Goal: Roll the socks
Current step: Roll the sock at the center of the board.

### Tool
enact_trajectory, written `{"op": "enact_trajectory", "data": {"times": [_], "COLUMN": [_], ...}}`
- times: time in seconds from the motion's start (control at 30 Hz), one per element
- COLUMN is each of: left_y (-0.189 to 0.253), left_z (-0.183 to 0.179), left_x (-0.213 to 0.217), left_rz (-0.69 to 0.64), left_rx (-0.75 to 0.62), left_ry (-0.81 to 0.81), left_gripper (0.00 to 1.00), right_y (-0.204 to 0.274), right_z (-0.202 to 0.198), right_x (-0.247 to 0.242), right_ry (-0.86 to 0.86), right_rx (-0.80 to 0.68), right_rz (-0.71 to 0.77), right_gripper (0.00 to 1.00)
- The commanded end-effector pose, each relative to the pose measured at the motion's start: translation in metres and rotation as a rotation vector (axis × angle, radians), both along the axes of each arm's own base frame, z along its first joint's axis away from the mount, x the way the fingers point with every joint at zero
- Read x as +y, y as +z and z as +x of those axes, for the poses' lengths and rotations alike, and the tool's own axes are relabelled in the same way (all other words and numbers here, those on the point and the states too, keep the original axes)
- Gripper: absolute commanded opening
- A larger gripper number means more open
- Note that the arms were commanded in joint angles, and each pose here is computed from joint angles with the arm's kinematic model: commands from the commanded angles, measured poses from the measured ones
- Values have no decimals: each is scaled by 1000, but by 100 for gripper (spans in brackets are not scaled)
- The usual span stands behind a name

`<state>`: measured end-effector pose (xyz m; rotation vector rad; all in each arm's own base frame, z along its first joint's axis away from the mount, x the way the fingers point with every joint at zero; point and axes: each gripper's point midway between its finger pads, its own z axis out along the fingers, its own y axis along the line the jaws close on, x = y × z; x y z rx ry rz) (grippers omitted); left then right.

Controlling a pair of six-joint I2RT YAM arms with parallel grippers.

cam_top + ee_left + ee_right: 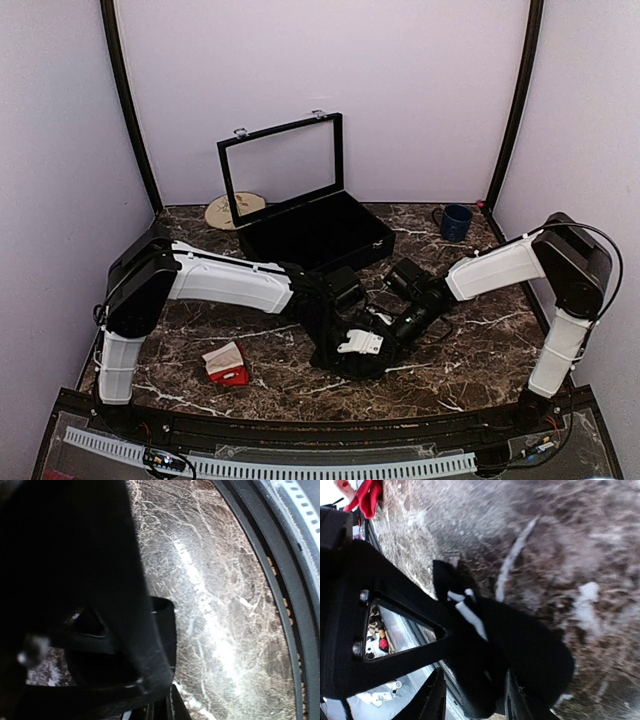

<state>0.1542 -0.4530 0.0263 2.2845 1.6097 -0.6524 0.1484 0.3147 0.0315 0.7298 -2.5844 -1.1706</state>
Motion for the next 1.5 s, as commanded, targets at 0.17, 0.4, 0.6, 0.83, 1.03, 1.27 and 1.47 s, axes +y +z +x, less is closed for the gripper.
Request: {"op": "enact_trajectory", "data": {"times": [0.17,0.4,0.6,0.83,1.03,1.27,1.47], "left_y": [-15,-6,-5,-12,-20,-20,-20], "left_z": [-24,-16,-11,-10,-13,-10,-5], "left_x": [33,22,15,13,14,12,13], "left_rz": [180,176,182,211,238,227,222], "left_rx": [258,328,395,465,524,583,618], "left_ry": [38,64,89,102,109,131,157], "left_gripper": [3,3,3,3,3,0,0], "right_y": [9,13,15,27,41,57,69], "right_z": [31,51,67,72,60,38,23], "right_x": [-13,-29,-60,-93,-103,-82,-69], "right_ry": [-69,-124,-227,-391,-453,-341,-278], "right_rx": [-176,-329,-485,-592,-667,-821,-920], "right_rz": [-63,-137,-248,-306,-290,-309,-307], "right_gripper": [43,45,46,45,44,43,42]}}
